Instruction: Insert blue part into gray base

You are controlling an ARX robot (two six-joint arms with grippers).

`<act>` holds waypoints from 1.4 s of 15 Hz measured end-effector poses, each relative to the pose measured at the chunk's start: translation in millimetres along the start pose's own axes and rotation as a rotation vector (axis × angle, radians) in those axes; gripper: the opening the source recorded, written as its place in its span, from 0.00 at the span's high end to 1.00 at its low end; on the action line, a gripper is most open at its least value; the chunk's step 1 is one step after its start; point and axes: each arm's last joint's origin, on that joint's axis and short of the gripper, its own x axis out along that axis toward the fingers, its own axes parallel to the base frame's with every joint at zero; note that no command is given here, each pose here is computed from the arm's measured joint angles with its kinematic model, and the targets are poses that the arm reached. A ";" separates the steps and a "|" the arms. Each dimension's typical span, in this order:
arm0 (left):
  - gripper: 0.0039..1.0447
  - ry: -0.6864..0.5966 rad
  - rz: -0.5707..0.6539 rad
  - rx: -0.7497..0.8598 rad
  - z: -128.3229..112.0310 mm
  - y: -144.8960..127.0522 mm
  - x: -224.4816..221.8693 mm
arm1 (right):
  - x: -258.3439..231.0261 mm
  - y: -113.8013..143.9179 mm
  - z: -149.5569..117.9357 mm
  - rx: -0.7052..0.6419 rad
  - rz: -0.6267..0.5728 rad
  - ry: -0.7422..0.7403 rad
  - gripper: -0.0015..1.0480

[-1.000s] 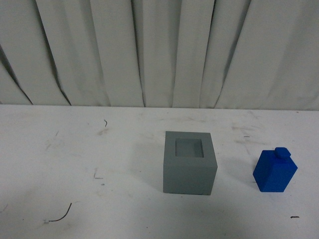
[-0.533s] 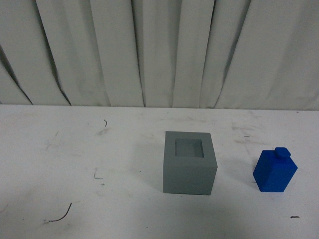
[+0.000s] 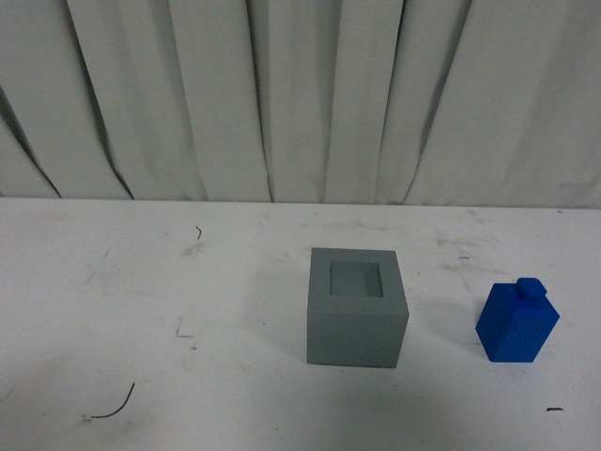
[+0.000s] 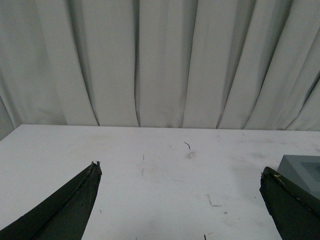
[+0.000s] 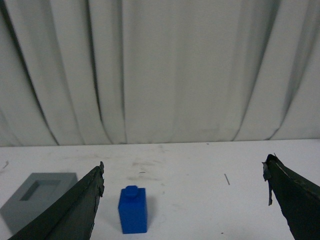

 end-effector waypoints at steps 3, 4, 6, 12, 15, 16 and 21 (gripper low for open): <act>0.06 0.000 0.000 0.000 0.0 0.0 0.0 | 51.8 -13.1 39.0 -0.013 0.010 -0.100 0.06; 0.06 0.000 0.000 0.000 0.0 0.0 0.0 | 82.8 -18.2 57.0 -0.024 0.010 -0.137 0.06; 0.06 0.000 0.000 0.000 0.0 0.0 0.0 | 158.2 -20.8 50.6 -0.074 0.064 0.047 0.06; 0.06 0.000 0.000 0.000 0.0 0.0 0.0 | 268.5 -0.8 25.1 -0.568 0.460 0.340 0.06; 0.06 0.000 0.000 0.000 0.0 0.0 0.0 | 275.2 5.9 10.8 -0.770 0.701 0.457 0.06; 0.06 0.000 0.000 0.000 0.0 0.0 0.0 | 277.7 11.2 9.8 -0.836 0.767 0.476 0.06; 0.06 0.000 0.000 0.000 0.0 0.0 0.0 | 281.6 30.6 -16.4 -0.946 1.059 0.658 0.06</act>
